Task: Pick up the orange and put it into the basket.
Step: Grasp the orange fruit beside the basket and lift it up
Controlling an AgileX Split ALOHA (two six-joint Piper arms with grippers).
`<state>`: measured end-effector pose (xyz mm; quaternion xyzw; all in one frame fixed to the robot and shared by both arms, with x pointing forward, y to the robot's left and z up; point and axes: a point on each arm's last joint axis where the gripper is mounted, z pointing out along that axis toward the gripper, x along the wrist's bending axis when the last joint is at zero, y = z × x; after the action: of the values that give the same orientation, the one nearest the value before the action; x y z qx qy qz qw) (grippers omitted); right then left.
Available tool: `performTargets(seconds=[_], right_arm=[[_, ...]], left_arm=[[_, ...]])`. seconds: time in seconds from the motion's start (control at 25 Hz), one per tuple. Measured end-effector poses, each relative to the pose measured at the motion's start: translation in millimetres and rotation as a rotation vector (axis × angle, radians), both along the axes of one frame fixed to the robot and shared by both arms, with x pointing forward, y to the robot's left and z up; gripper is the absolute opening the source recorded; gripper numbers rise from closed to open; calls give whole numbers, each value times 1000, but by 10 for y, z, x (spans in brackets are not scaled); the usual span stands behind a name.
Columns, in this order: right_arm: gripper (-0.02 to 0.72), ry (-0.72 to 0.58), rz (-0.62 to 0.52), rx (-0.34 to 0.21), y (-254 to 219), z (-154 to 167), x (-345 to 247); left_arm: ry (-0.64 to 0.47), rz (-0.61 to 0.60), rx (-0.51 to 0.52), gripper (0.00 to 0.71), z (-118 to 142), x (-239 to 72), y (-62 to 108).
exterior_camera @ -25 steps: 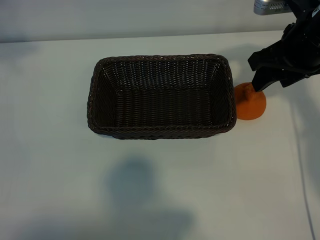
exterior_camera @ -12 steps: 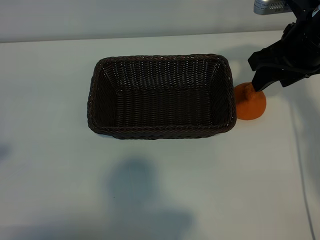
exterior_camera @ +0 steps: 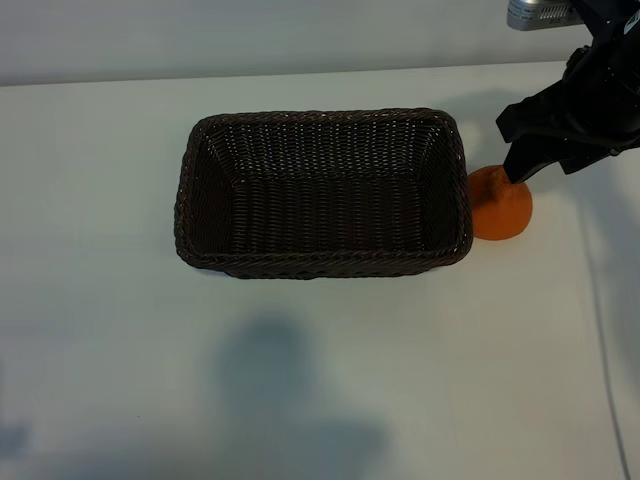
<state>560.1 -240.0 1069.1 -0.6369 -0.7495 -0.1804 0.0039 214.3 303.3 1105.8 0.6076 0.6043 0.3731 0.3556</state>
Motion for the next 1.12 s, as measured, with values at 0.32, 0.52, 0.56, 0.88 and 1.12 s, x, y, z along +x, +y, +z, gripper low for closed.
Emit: performTargets(seconds=[0.32, 0.52, 0.56, 0.88, 1.12], right_arm=[[538, 0, 4, -1, 0, 5, 0], [538, -1, 4, -1, 0, 8, 0], [538, -1, 4, -1, 0, 8, 0], [538, -16, -1, 0, 0, 12, 15], [538, -19, -2, 1, 0, 14, 17]], left_arm=[[54, 0, -12, 564, -466, 39, -6], [48, -1, -12, 526, -545, 113, -6], [48, -1, -12, 521, -549, 116, -6], [108, 3, -18, 512, -639, 120, -6], [117, -5, -19, 511, -646, 117, -13]])
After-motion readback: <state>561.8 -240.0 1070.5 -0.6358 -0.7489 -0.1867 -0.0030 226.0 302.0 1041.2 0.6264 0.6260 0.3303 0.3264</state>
